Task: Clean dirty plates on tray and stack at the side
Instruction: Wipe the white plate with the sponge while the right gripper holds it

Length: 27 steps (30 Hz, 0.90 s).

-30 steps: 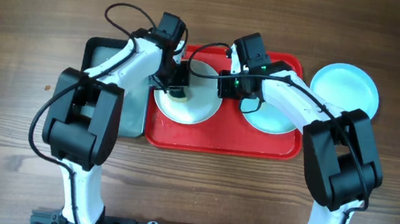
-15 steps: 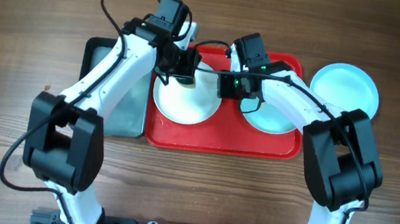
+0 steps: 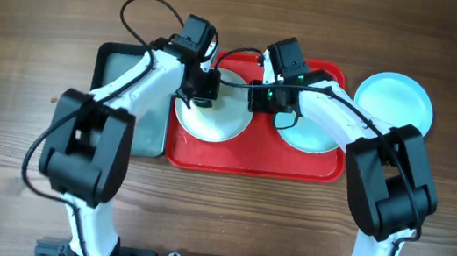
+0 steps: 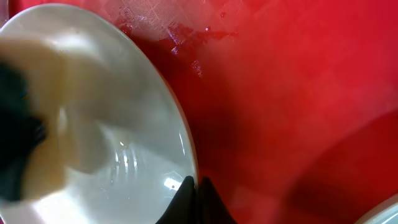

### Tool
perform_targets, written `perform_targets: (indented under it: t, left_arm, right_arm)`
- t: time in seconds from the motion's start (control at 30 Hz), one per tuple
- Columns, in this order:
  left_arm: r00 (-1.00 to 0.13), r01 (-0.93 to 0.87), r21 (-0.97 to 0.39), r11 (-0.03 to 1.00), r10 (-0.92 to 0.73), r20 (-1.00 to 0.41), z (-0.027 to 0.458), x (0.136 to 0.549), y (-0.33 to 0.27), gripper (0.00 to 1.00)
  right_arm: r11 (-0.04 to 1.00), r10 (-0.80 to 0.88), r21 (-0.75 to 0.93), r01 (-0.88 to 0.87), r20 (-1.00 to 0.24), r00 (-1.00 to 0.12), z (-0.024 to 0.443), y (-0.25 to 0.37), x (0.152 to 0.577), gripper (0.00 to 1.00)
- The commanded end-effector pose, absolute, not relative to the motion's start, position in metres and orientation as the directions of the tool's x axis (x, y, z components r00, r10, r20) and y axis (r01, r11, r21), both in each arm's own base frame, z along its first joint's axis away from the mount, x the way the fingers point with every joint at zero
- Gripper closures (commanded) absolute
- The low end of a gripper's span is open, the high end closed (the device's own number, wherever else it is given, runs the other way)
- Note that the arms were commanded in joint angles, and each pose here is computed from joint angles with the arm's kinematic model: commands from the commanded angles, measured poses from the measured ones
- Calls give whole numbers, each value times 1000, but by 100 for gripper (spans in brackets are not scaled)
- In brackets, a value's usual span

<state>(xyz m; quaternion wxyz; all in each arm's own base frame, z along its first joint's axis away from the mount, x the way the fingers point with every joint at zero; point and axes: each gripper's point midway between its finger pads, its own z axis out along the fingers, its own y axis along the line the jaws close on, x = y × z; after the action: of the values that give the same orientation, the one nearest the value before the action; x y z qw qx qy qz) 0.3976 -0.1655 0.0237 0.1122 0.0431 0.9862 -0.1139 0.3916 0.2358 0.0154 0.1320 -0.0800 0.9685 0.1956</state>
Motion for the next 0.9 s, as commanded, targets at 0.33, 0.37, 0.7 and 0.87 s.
perform_targets:
  t: [0.33,0.37,0.7,0.87]
  left_arm:
    - [-998,59,-532,845,34,-56,-8,378,-221,95]
    - [-998,62,-540,840,40,-53,-7,376,-223,95]
    - [-998,67,-581,811,51,-44,32,364,-228,96]
    - [-949,144,-565,812,-49,-313,141,398,-194,96]
  right_arm:
    - [856,-192,397,-332,-352,-916,34,252,392,96]
    - [855,-191,397,-332,-354,-915,34,252,393,96]
    - [856,-191,397,-332,-355,-915,34,252,393,96]
    - [856,-190,397,-331,-354,-916,34,252,393,94]
